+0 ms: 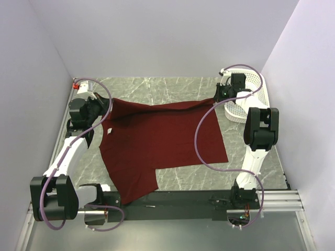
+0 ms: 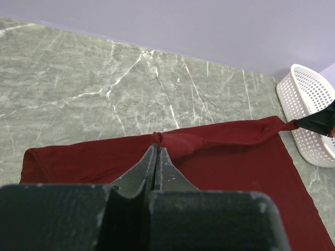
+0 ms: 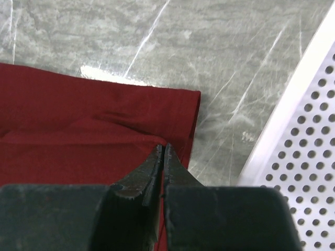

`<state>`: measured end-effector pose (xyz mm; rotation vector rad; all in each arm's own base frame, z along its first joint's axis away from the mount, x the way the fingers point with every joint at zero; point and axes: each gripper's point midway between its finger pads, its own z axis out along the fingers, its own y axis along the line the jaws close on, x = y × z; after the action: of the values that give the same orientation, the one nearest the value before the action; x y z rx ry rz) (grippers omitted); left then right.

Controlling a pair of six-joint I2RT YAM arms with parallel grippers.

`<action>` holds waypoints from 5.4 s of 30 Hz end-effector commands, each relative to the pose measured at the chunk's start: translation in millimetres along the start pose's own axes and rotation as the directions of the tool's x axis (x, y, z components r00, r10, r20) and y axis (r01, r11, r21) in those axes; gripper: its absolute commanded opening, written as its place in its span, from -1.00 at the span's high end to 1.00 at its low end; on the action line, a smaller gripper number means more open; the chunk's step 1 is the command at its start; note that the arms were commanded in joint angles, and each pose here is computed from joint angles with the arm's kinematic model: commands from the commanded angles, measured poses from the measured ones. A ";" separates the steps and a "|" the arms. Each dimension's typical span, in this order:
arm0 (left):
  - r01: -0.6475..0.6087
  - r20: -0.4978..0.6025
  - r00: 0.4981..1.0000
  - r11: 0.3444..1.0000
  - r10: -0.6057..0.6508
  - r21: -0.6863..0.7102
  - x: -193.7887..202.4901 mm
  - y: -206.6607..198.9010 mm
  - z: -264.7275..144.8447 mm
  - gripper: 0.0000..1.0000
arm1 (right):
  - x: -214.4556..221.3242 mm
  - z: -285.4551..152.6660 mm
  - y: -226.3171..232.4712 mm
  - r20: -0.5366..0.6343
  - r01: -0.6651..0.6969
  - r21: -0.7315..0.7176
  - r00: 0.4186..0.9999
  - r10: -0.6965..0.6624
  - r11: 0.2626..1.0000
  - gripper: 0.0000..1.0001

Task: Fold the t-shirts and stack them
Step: Fold the tshirt

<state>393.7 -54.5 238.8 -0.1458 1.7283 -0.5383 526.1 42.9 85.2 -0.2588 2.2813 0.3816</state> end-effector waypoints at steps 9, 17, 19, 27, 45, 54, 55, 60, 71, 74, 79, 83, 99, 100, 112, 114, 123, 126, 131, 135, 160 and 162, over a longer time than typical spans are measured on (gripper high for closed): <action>-0.036 0.032 0.999 0.999 0.036 -0.014 -9.9 2.4 3.4 0.99 | -20.7 -21.3 5.1 0.074 0.057 -0.006 0.996 -0.056 0.998 0.92; -0.048 0.031 0.998 0.999 0.049 -0.021 -13.9 4.0 6.6 0.99 | -19.6 -23.1 6.1 0.074 0.062 -0.007 0.995 -0.061 0.998 0.92; -0.049 0.035 0.998 0.999 0.050 -0.023 -15.7 4.7 6.9 0.99 | -19.1 -23.1 7.0 0.074 0.061 -0.008 0.995 -0.060 0.998 0.92; -0.047 0.051 0.998 0.998 0.049 -0.046 -17.1 10.0 0.9 0.99 | -17.7 -26.7 8.8 0.081 0.067 -0.008 0.994 -0.066 0.998 0.92; -0.033 0.031 0.999 0.999 0.034 -0.017 -8.1 8.0 -4.9 0.99 | -10.6 -29.3 13.5 0.065 0.079 -0.035 0.995 -0.076 0.996 0.70; -0.019 0.003 1.000 1.000 0.019 0.010 0.9 4.5 -6.0 0.99 | -31.6 -44.0 25.7 0.107 0.104 -0.080 0.990 -0.095 0.991 -0.07; -0.019 0.002 1.000 1.000 0.019 0.013 1.4 4.0 -6.4 0.99 | -34.6 -46.5 28.2 0.114 0.106 -0.084 0.989 -0.096 0.991 -0.08; -0.010 -0.025 1.000 1.000 0.010 0.025 9.5 2.6 -8.3 0.99 | -39.4 -54.9 39.0 0.128 0.097 -0.125 0.988 -0.081 0.987 -0.09; 0.030 -0.079 0.996 0.999 -0.027 0.037 30.6 -0.7 -22.0 0.99 | -37.8 -65.4 52.7 0.133 0.079 -0.169 0.990 -0.057 0.983 -0.10; 0.045 -0.098 0.994 0.998 -0.042 0.036 39.8 -0.6 -27.5 0.99 | -35.7 -67.3 54.8 0.130 0.075 -0.176 0.990 -0.052 0.982 -0.10; 0.073 -0.122 0.990 0.997 -0.072 0.003 52.0 3.8 -36.2 0.99 | -34.3 -71.6 59.7 0.129 0.082 -0.183 0.990 -0.059 0.980 -0.10; 0.116 -0.156 0.980 0.992 -0.123 -0.051 64.4 10.4 -42.5 0.73 | -34.3 -75.2 63.9 0.134 0.085 -0.187 0.989 -0.061 0.979 -0.11; 0.182 -0.243 0.952 0.982 -0.189 -0.050 68.2 -1.2 -47.9 -0.48 | -23.3 -107.2 103.0 0.091 0.085 -0.295 0.994 -0.061 0.952 -0.11; 0.206 -0.322 0.922 0.976 -0.216 -0.063 88.8 4.6 -40.3 -0.47 | -20.3 -112.3 110.4 0.086 0.099 -0.329 0.993 -0.075 0.939 -0.11; 0.135 -0.605 0.785 0.990 -0.135 -0.047 152.7 18.1 31.6 -0.24 | 37.3 -158.3 165.4 -0.010 0.050 -0.505 0.998 -0.063 0.862 -0.11; 0.134 -0.628 0.768 0.990 -0.127 -0.036 156.2 14.0 38.8 -0.19 | 41.1 -157.0 163.8 -0.016 0.048 -0.498 0.998 -0.065 0.866 -0.11; 0.123 -0.673 0.729 0.991 -0.124 -0.050 176.3 19.3 45.0 -0.18 | 44.1 -154.9 163.6 -0.028 0.037 -0.504 0.998 -0.059 0.863 -0.11; 0.113 -0.678 0.725 0.992 -0.119 -0.053 177.9 20.0 48.4 -0.18 | 45.5 -154.5 163.1 -0.030 0.035 -0.505 0.998 -0.058 0.862 -0.11; 0.112 -0.718 0.688 0.993 -0.109 -0.043 188.6 17.5 47.0 -0.17 | 44.9 -155.3 161.8 -0.025 0.037 -0.503 0.998 -0.058 0.863 -0.11; 0.115 -0.741 0.663 0.993 -0.106 -0.039 196.7 17.6 40.9 -0.16 | 44.7 -156.7 162.1 -0.023 0.037 -0.508 0.998 -0.056 0.861 -0.11; 0.341 -0.846 0.532 0.905 0.038 0.255 214.1 -97.8 -38.6 -0.12 | 38.1 -163.8 160.7 0.003 0.045 -0.509 0.999 -0.051 0.860 -0.11; 0.401 -0.878 0.474 0.870 0.071 0.287 220.9 -114.9 -52.5 -0.15 | 38.3 -163.6 159.9 0.000 0.042 -0.507 0.999 -0.049 0.861 -0.11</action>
<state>302.8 -198.8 76.5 0.2329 2.5669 -1.1225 342.0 132.6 173.1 -0.5571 2.2096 0.9678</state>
